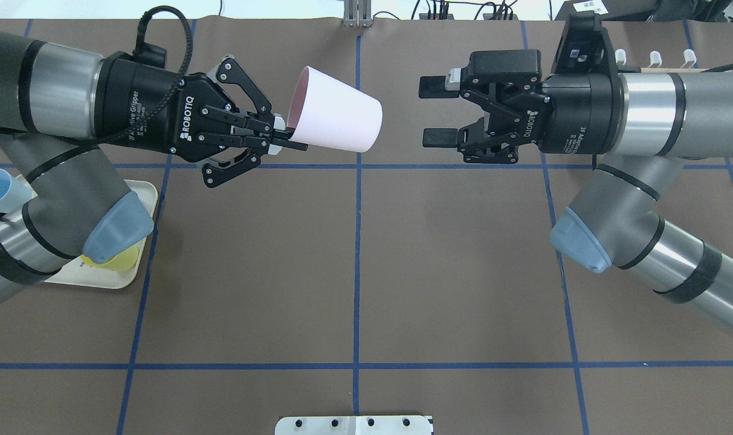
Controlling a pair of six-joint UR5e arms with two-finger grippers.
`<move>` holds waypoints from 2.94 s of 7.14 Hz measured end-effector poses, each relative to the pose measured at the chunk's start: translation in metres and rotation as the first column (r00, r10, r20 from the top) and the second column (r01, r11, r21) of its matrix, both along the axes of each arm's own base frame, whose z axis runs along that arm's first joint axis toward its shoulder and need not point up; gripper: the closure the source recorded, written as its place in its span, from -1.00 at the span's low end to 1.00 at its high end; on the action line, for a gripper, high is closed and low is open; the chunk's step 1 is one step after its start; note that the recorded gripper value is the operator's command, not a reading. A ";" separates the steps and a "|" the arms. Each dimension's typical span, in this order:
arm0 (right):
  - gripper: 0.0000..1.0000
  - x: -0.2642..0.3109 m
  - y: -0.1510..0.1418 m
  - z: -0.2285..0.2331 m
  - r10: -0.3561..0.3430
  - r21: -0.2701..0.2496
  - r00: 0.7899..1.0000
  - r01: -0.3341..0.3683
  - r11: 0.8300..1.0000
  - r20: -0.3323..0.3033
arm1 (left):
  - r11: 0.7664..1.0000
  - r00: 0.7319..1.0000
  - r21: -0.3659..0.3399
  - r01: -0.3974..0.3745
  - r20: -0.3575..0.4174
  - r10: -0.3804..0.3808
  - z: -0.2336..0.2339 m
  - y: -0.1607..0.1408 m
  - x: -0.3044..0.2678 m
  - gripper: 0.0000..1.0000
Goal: Transfer IKEA cup to right arm and place on rack
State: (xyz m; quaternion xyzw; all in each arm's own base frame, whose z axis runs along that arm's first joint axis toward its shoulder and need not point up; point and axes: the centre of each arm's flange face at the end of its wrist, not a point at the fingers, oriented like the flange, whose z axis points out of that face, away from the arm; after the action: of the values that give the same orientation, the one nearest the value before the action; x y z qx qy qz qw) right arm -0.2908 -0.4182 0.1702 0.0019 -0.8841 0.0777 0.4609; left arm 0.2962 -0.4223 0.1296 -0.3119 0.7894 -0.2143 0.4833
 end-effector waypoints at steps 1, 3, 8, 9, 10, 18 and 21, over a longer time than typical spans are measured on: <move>-0.71 -0.002 0.001 -0.008 -0.003 0.005 1.000 0.003 1.000 0.019 | 0.999 0.998 -0.045 -0.012 -0.064 0.009 0.004 0.001 -0.004 1.00; -0.71 -0.003 0.004 -0.014 0.007 0.008 0.998 -0.008 1.000 0.070 | 0.993 0.988 -0.114 -0.032 -0.154 0.015 0.005 0.003 -0.009 1.00; -0.71 -0.013 0.012 -0.029 -0.003 0.022 0.992 0.000 1.000 0.124 | 0.979 0.972 -0.170 -0.109 -0.223 0.070 0.001 0.018 0.000 1.00; -0.71 -0.015 0.012 -0.030 -0.005 0.022 0.992 0.002 1.000 0.126 | 0.978 0.971 -0.170 -0.119 -0.227 0.078 -0.001 0.022 0.003 1.00; -0.71 -0.016 0.013 -0.030 -0.005 0.021 0.992 0.003 1.000 0.128 | 0.978 0.970 -0.169 -0.124 -0.229 0.083 -0.001 0.024 0.004 1.00; -0.70 -0.027 0.022 -0.032 -0.014 0.013 0.987 0.012 1.000 0.160 | 0.973 0.963 -0.170 -0.156 -0.247 0.111 -0.006 0.038 0.020 1.00; -0.49 -0.028 0.023 -0.031 -0.017 0.016 0.986 0.014 1.000 0.165 | 0.972 0.960 -0.174 -0.159 -0.256 0.111 -0.008 0.040 0.023 1.00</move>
State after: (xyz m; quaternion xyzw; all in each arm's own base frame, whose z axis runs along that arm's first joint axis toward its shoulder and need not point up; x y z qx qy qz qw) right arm -0.3192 -0.3954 0.1392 -0.0081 -0.9197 0.0675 0.3867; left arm 0.3193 -0.3821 0.1214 -0.4347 0.7950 -0.2162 0.3635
